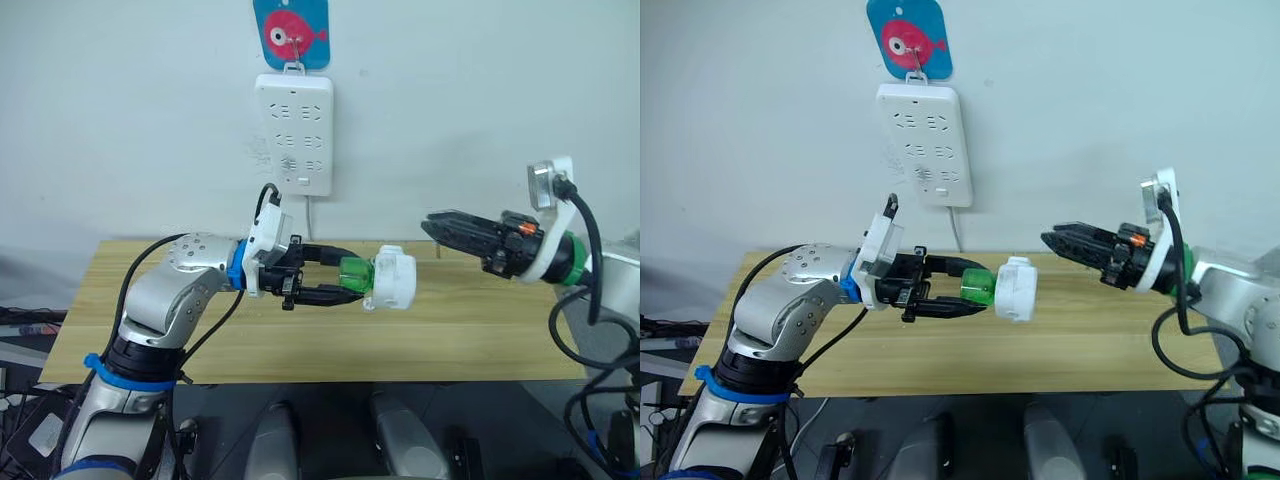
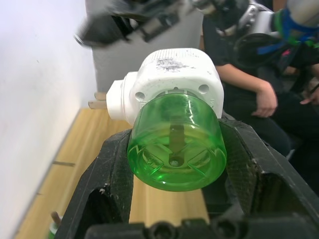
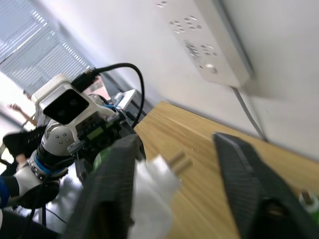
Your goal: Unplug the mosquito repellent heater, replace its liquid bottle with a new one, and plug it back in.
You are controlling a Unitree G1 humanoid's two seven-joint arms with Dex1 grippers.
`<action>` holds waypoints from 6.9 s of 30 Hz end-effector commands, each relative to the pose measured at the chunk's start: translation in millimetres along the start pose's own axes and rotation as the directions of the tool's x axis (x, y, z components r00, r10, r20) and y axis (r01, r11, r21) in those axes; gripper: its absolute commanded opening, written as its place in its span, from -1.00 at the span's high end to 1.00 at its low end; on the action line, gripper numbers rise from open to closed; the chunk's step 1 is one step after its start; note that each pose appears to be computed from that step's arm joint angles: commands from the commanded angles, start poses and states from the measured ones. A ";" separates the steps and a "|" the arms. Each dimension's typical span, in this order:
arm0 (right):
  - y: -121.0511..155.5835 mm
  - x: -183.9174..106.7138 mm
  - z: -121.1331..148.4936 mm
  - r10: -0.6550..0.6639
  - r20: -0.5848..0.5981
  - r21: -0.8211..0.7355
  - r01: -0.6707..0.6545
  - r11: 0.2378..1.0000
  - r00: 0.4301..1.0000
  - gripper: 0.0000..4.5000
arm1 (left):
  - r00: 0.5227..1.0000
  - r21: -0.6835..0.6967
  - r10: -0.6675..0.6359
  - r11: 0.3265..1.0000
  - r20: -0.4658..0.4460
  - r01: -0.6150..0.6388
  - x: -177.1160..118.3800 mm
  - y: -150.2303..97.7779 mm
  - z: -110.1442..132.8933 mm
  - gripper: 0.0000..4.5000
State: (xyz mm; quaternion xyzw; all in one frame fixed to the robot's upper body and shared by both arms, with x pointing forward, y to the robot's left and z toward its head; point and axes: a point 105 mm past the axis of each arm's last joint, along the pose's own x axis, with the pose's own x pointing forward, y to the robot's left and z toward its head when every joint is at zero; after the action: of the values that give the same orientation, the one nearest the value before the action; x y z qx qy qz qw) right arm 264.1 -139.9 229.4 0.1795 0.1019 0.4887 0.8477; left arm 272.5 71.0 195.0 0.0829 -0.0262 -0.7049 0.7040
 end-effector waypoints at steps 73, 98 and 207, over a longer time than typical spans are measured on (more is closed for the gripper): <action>21.5 57.0 2.2 -0.426 0.511 0.568 0.079 0.819 0.746 -1.00 | 0.869 0.050 0.378 0.909 0.320 -0.414 42.5 26.5 20.4 -0.06; 26.1 54.7 4.2 -0.382 0.568 0.593 -0.041 0.804 0.729 -0.33 | 0.851 0.001 0.394 0.907 0.347 -0.420 46.8 20.2 21.5 -0.06; 7.9 132.4 15.4 -0.300 0.360 -0.480 0.451 0.752 0.884 -0.33 | 0.858 0.062 0.499 0.859 0.125 -0.509 -71.2 121.2 40.6 0.43</action>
State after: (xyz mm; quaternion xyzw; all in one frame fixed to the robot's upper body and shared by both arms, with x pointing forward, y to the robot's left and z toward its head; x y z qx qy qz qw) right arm 335.2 -26.9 226.5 -0.0358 -0.0760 0.2826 0.9555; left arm 390.7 137.0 245.0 0.0552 -0.0910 -0.4971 0.8611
